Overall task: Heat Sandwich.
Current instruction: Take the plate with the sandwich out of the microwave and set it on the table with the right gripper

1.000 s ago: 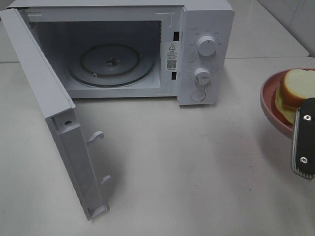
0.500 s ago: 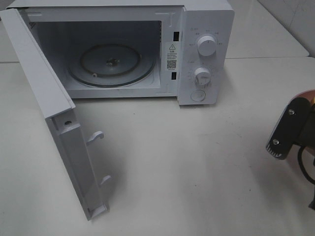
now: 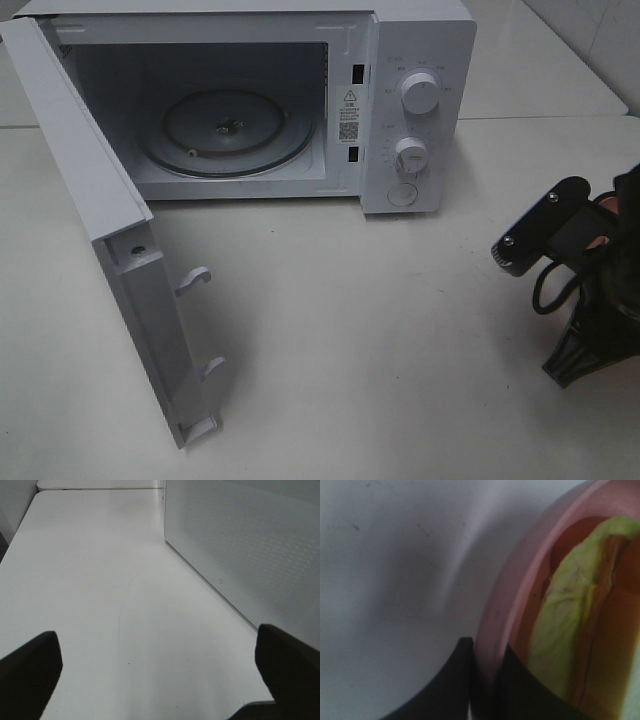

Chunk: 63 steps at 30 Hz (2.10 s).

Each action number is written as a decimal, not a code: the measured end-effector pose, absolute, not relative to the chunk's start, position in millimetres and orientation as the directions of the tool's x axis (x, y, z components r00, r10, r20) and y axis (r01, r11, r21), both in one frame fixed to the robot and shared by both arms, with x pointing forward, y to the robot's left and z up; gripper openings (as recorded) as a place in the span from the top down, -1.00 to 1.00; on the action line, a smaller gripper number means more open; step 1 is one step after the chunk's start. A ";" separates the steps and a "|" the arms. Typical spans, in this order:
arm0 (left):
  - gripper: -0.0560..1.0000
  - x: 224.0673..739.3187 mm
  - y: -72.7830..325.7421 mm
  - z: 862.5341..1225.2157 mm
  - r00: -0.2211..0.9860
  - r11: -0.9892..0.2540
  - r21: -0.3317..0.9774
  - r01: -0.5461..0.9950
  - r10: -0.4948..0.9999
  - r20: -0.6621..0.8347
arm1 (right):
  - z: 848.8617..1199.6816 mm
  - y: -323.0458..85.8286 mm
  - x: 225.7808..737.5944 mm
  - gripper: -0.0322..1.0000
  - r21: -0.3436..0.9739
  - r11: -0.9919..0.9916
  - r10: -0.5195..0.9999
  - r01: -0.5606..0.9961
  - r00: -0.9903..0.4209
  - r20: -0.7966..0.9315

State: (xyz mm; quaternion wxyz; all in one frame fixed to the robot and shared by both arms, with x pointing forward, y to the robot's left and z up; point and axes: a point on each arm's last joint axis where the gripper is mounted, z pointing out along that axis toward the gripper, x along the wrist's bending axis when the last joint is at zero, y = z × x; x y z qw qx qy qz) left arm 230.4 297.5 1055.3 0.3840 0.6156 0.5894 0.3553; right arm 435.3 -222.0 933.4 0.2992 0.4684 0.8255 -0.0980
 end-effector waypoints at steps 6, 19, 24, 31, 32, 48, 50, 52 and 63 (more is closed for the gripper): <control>-0.95 230.4 297.5 1055.3 0.053 -0.010 0.892 0.453 0.998 -0.015 | 927.6 -211.5 454.1 0.82 0.133 0.450 0.740 0.883 -0.286 -0.609; -0.95 230.4 297.5 1055.3 0.053 -0.010 0.892 0.453 0.998 -0.015 | 907.7 -196.6 475.0 0.82 0.127 0.390 0.752 0.912 -0.237 -0.615; -0.95 230.4 297.5 1055.3 0.053 -0.010 0.892 0.453 0.998 -0.015 | 896.1 -194.2 481.8 0.82 0.101 0.382 0.747 0.918 -0.243 -0.619; -0.95 230.4 297.5 1055.3 0.053 -0.010 0.892 0.453 0.998 -0.015 | 885.4 -202.3 487.3 0.82 0.090 0.327 0.758 0.941 -0.204 -0.619; -0.95 230.4 297.5 1055.3 0.053 -0.010 0.892 0.453 0.998 -0.015 | 882.8 -203.4 487.9 0.82 0.087 0.320 0.761 0.943 -0.201 -0.617; -0.95 230.4 297.5 1055.3 0.053 -0.010 0.892 0.453 0.998 -0.015 | 864.1 -199.8 490.1 0.77 0.057 0.350 0.761 0.935 -0.248 -0.599; -0.95 230.4 297.5 1055.3 0.053 -0.010 0.892 0.453 0.998 -0.015 | 864.0 -199.8 490.0 0.71 0.057 0.349 0.762 0.935 -0.247 -0.599; -0.95 230.4 297.5 1055.3 0.053 -0.010 0.892 0.453 0.998 -0.015 | 864.1 -199.9 489.8 0.62 0.056 0.346 0.762 0.936 -0.246 -0.600; -0.95 230.4 297.5 1055.3 0.053 -0.010 0.892 0.453 0.998 -0.015 | 873.5 -198.3 492.3 -0.01 0.030 0.334 0.766 0.942 -0.253 -0.592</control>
